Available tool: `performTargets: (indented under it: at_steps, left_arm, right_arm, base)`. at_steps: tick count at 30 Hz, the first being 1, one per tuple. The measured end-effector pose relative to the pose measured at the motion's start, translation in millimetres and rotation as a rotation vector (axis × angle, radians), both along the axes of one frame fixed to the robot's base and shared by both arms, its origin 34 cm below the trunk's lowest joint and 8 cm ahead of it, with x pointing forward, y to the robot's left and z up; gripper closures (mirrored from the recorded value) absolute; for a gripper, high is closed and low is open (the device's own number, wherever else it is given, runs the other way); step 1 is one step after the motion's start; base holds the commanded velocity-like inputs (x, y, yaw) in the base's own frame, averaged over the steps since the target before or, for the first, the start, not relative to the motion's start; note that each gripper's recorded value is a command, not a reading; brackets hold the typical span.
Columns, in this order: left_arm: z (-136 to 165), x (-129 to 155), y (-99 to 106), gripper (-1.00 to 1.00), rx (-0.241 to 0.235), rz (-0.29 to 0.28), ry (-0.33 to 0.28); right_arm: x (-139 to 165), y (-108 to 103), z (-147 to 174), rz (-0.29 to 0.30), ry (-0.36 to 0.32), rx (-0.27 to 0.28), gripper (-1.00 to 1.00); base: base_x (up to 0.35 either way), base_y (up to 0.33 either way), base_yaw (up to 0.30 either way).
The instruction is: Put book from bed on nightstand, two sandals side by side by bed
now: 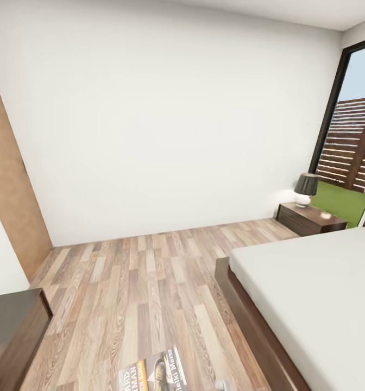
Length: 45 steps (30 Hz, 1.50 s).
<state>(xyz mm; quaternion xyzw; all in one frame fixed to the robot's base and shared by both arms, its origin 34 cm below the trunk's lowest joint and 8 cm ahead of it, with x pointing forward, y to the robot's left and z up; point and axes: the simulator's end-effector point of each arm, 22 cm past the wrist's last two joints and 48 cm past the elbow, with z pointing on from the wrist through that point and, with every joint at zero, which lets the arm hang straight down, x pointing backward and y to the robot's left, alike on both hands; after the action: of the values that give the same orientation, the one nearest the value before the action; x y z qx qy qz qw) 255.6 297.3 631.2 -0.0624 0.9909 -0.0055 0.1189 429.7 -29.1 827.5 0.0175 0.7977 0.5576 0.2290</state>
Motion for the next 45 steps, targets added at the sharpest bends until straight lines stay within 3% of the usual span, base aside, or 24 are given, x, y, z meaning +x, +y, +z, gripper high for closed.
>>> performTargets:
  at_steps: [45]
  left_arm:
    - [0.8,2.8,0.6,-1.00,0.003,-0.002,-0.015]
  right_arm:
    - [-0.3,0.0,-0.6,0.001,0.001,-0.003,1.00]
  base:
    - [0.323,0.102,-0.001]
